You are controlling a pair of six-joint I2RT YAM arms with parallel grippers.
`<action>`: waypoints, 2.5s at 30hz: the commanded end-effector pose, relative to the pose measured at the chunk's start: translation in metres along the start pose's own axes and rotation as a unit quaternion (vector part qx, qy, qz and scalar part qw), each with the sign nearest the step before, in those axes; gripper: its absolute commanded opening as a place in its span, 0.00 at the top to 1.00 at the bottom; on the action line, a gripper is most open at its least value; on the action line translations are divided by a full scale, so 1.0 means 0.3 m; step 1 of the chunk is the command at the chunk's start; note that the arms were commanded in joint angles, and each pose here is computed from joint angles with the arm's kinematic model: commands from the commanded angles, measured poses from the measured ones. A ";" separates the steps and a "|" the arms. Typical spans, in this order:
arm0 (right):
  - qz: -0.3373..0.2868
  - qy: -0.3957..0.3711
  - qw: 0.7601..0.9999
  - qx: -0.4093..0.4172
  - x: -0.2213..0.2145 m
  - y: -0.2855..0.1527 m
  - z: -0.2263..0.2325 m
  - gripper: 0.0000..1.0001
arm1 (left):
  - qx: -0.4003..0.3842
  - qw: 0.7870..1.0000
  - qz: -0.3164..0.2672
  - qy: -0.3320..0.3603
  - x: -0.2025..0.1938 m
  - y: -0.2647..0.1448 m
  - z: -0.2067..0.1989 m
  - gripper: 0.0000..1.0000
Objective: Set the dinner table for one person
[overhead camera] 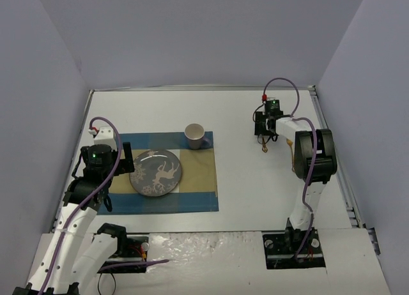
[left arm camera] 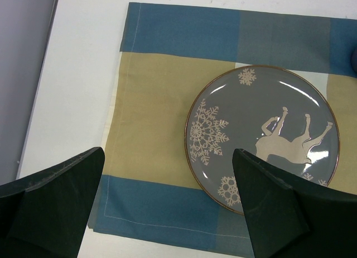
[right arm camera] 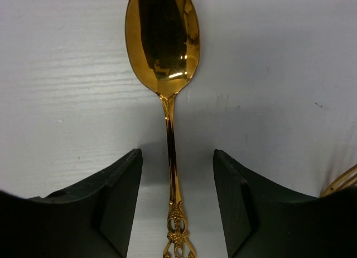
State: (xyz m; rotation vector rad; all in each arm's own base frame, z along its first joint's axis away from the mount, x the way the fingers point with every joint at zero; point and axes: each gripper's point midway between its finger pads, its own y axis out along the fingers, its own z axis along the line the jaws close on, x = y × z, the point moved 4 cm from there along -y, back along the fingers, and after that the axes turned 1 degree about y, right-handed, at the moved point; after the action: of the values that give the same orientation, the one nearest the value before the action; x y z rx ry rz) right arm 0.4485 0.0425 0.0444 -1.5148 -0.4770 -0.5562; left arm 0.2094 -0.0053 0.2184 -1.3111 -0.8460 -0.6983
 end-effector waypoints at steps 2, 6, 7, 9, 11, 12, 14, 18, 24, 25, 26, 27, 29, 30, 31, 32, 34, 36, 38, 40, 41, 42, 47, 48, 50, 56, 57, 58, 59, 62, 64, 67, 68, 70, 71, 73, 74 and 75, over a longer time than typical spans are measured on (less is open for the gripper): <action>-0.015 0.001 1.000 0.012 0.044 0.018 0.018 0.62 | -0.003 0.999 -0.042 -0.010 0.086 -0.022 -0.001 0.03; -0.008 0.000 1.000 0.007 0.026 0.038 0.013 0.72 | -0.003 0.999 -0.042 -0.010 0.086 -0.022 -0.001 0.03; -0.006 0.000 1.000 0.006 0.021 0.043 0.013 0.74 | -0.003 0.999 -0.042 -0.010 0.086 -0.022 -0.001 0.03; -0.004 -0.001 1.000 0.006 0.018 0.050 0.013 0.78 | -0.003 0.999 -0.042 -0.010 0.086 -0.022 -0.001 0.03; -0.004 -0.001 1.000 0.005 0.019 0.052 0.012 0.85 | -0.004 0.999 -0.041 -0.009 0.085 -0.022 -0.001 0.03; -0.004 -0.001 1.000 0.005 0.018 0.054 0.012 0.87 | -0.004 0.999 -0.041 -0.009 0.085 -0.021 -0.001 0.03; -0.004 -0.002 1.000 0.005 0.017 0.054 0.012 0.92 | -0.005 0.999 -0.042 -0.009 0.086 -0.023 -0.002 0.03; -0.009 -0.001 1.000 0.005 0.024 0.033 0.011 1.00 | -0.004 0.999 -0.043 -0.010 0.087 -0.024 0.000 0.03; -0.041 0.013 0.999 0.017 0.055 -0.098 0.040 1.00 | -0.006 0.999 -0.045 -0.010 0.087 -0.025 -0.002 0.03; -0.049 0.015 0.999 0.015 0.057 -0.132 0.051 1.00 | -0.006 0.999 -0.045 -0.010 0.088 -0.025 -0.002 0.03; -0.057 0.018 0.998 0.012 0.059 -0.167 0.061 1.00 | -0.007 0.999 -0.046 -0.010 0.089 -0.026 -0.002 0.03; -0.063 0.022 0.998 0.014 0.056 -0.198 0.076 1.00 | -0.007 0.999 -0.046 -0.010 0.090 -0.026 -0.002 0.03; -0.070 0.028 0.997 0.021 0.044 -0.251 0.114 1.00 | -0.007 0.999 -0.046 -0.010 0.089 -0.027 -0.003 0.03; -0.073 0.039 0.996 0.026 0.030 -0.291 0.133 1.00 | -0.007 0.999 -0.047 -0.011 0.090 -0.028 -0.001 0.03; -0.073 0.036 0.996 0.032 0.010 -0.318 0.181 1.00 | -0.007 0.999 -0.048 -0.011 0.091 -0.029 -0.001 0.03; -0.074 0.037 0.996 0.037 -0.003 -0.336 0.211 1.00 | -0.006 0.999 -0.048 -0.011 0.092 -0.030 0.000 0.03; -0.080 0.052 0.994 0.050 -0.029 -0.387 0.276 1.00 | -0.006 0.999 -0.049 -0.012 0.091 -0.033 0.001 0.03; -0.083 0.058 0.993 0.065 -0.076 -0.442 0.340 1.00 | -0.005 0.999 -0.052 -0.013 0.093 -0.038 0.003 0.03; -0.072 0.060 0.993 0.067 -0.149 -0.475 0.387 1.00 | -0.005 0.998 -0.054 -0.015 0.094 -0.041 0.004 0.03; -0.072 0.068 0.992 0.078 -0.192 -0.517 0.444 1.00 | -0.006 0.998 -0.054 -0.015 0.093 -0.042 0.004 0.03; -0.069 0.058 0.992 0.084 -0.237 -0.537 0.486 1.00 | -0.006 0.998 -0.055 -0.016 0.094 -0.043 0.004 0.03; -0.069 0.068 0.992 0.086 -0.234 -0.543 0.489 1.00 | -0.006 0.998 -0.055 -0.016 0.093 -0.043 0.004 0.03; -0.056 0.047 0.992 0.104 -0.350 -0.604 0.618 1.00 | -0.007 0.998 -0.056 -0.016 0.094 -0.046 0.005 0.03; -0.050 0.040 0.992 0.109 -0.370 -0.611 0.648 1.00 | -0.007 0.998 -0.056 -0.017 0.094 -0.047 0.005 0.03; -0.045 0.036 0.992 0.116 -0.380 -0.624 0.684 1.00 | -0.007 0.998 -0.057 -0.018 0.094 -0.047 0.005 0.03; -0.038 0.019 0.991 0.123 -0.430 -0.621 0.815 1.00 | -0.005 0.998 -0.058 -0.018 0.095 -0.049 0.007 0.03; -0.036 0.017 0.992 0.121 -0.439 -0.610 0.828 1.00 | -0.005 0.998 -0.058 -0.018 0.095 -0.049 0.007 0.03; -0.034 0.015 0.992 0.118 -0.447 -0.600 0.840 1.00 | -0.004 0.998 -0.058 -0.018 0.096 -0.049 0.008 0.03; -0.036 0.013 0.993 0.116 -0.450 -0.596 0.856 1.00 | -0.005 0.998 -0.058 -0.018 0.096 -0.051 0.008 0.03; -0.040 0.011 0.993 0.111 -0.460 -0.579 0.901 1.00 | -0.002 0.998 -0.059 -0.019 0.095 -0.054 0.012 0.03; -0.045 0.013 0.993 0.108 -0.456 -0.573 0.918 1.00 | -0.002 0.998 -0.059 -0.019 0.095 -0.054 0.012 0.03; -0.049 0.017 0.994 0.098 -0.454 -0.554 0.925 1.00 | -0.003 0.998 -0.060 -0.020 0.096 -0.053 0.010 0.03; -0.050 0.018 0.994 0.096 -0.455 -0.548 0.928 1.00 | -0.005 0.998 -0.059 -0.020 0.095 -0.052 0.008 0.03; -0.050 0.022 0.994 0.092 -0.456 -0.540 0.932 1.00 | -0.007 0.998 -0.060 -0.020 0.096 -0.052 0.006 0.03; -0.048 0.023 0.994 0.092 -0.457 -0.538 0.935 1.00 | -0.007 0.998 -0.059 -0.020 0.096 -0.051 0.005 0.03; -0.045 0.026 0.995 0.091 -0.463 -0.531 0.939 1.00 | -0.007 0.998 -0.058 -0.019 0.095 -0.049 0.004 0.03; -0.043 0.028 0.995 0.089 -0.466 -0.526 0.939 1.00 | -0.008 0.998 -0.058 -0.019 0.095 -0.049 0.003 0.03; -0.041 0.030 0.995 0.086 -0.472 -0.521 0.937 1.00 | -0.008 0.998 -0.057 -0.018 0.095 -0.048 0.003 0.03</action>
State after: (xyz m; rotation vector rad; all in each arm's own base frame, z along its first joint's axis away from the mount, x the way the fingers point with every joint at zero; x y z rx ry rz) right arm 0.2400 0.3253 0.0668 -1.3469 -0.5390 -0.4892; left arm 0.2045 -0.0048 0.2262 -1.3109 -0.8821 -0.7262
